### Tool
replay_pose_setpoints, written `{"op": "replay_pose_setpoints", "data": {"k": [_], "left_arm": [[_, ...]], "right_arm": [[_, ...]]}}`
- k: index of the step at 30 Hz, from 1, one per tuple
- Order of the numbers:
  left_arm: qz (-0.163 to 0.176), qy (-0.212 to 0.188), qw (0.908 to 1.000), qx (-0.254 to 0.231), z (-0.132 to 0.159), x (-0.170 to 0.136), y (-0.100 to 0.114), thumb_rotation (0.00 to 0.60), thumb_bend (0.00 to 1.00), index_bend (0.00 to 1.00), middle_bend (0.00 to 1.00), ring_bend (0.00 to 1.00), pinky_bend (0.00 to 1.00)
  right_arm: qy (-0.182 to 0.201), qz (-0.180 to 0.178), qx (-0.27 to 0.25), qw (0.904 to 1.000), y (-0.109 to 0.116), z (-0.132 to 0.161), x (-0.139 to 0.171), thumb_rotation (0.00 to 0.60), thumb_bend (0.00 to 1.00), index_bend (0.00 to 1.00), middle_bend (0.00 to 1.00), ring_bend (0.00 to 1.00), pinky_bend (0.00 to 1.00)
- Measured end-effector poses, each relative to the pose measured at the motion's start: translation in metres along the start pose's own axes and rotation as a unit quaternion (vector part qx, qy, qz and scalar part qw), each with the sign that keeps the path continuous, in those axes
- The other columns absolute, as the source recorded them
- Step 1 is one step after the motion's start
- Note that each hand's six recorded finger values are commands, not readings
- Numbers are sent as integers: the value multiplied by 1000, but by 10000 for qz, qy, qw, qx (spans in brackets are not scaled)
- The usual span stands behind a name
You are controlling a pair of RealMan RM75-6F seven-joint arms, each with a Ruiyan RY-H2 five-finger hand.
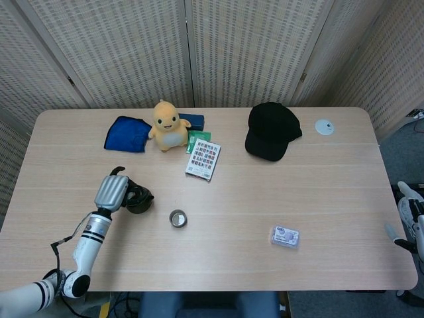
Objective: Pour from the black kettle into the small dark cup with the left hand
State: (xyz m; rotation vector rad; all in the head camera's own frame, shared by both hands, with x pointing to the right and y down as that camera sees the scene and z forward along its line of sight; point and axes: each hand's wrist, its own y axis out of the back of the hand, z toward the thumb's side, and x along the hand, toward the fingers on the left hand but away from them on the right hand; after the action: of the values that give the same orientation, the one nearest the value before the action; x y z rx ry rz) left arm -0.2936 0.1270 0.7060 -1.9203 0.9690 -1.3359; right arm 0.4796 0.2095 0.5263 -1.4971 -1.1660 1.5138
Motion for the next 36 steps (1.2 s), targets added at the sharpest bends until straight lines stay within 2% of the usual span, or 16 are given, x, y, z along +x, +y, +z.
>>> {"op": "replay_pose_setpoints", "data": {"k": [11, 26, 36], "left_arm": [[190, -71, 9998, 23, 0, -1, 7, 342, 356, 1000, 1000, 958, 317], [284, -104, 9995, 99, -1, -4, 13, 328, 356, 1000, 1000, 966, 464], [331, -113, 9993, 165, -4, -10, 19, 327, 356, 1000, 1000, 966, 480]], "right_arm": [[-24, 5, -11, 10000, -1, -1, 0, 600, 244, 105, 200, 143, 175], [-8, 12, -17, 10000, -1, 1, 0, 600, 245, 105, 201, 143, 175], [15, 19, -22, 10000, -2, 3, 0, 600, 244, 105, 200, 143, 175]]}}
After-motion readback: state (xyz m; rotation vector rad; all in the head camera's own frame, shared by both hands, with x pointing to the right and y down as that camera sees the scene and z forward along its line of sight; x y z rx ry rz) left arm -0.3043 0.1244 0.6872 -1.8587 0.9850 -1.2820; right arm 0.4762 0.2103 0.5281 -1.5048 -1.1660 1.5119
